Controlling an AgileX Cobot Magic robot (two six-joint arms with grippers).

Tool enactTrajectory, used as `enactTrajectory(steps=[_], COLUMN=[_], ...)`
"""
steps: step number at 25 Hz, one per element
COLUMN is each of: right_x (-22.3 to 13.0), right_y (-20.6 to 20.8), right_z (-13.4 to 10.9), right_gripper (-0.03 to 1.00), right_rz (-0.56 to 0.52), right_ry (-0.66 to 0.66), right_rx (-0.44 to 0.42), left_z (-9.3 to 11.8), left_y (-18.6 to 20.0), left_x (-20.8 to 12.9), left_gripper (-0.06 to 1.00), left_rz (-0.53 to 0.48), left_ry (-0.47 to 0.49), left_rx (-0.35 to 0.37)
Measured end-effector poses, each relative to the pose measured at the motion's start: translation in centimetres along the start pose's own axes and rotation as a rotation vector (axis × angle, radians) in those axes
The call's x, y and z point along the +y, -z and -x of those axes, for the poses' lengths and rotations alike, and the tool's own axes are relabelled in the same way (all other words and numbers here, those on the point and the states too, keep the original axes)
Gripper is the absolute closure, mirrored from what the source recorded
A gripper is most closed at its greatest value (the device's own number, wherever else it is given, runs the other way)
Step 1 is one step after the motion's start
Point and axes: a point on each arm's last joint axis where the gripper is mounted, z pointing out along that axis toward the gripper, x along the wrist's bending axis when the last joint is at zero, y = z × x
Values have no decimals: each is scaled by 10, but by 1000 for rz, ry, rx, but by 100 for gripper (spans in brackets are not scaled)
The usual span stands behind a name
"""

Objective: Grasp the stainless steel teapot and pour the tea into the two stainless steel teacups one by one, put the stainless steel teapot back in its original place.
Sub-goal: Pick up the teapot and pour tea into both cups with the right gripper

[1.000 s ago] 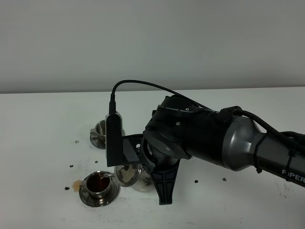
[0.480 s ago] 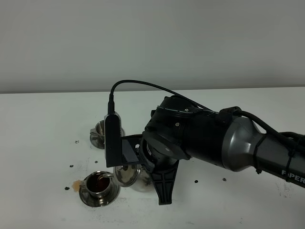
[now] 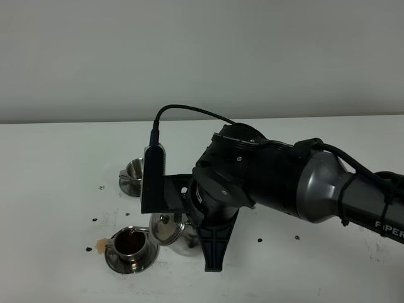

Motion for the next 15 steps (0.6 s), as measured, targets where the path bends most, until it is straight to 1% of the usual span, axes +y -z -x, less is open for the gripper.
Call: enactTrajectory(steps=[7,15], right_x=[-1,-3], right_y=[0,10], right_z=[1,5], right_gripper=[88,88], right_rz=[12,50], right_ry=[-48,-89], right_rx=[17,14], left_z=[0,0], left_y=[0,0], left_x=[0,0], left_gripper=[46,46], left_rz=[0,0], left_ry=[0,0], left_rx=[0,0])
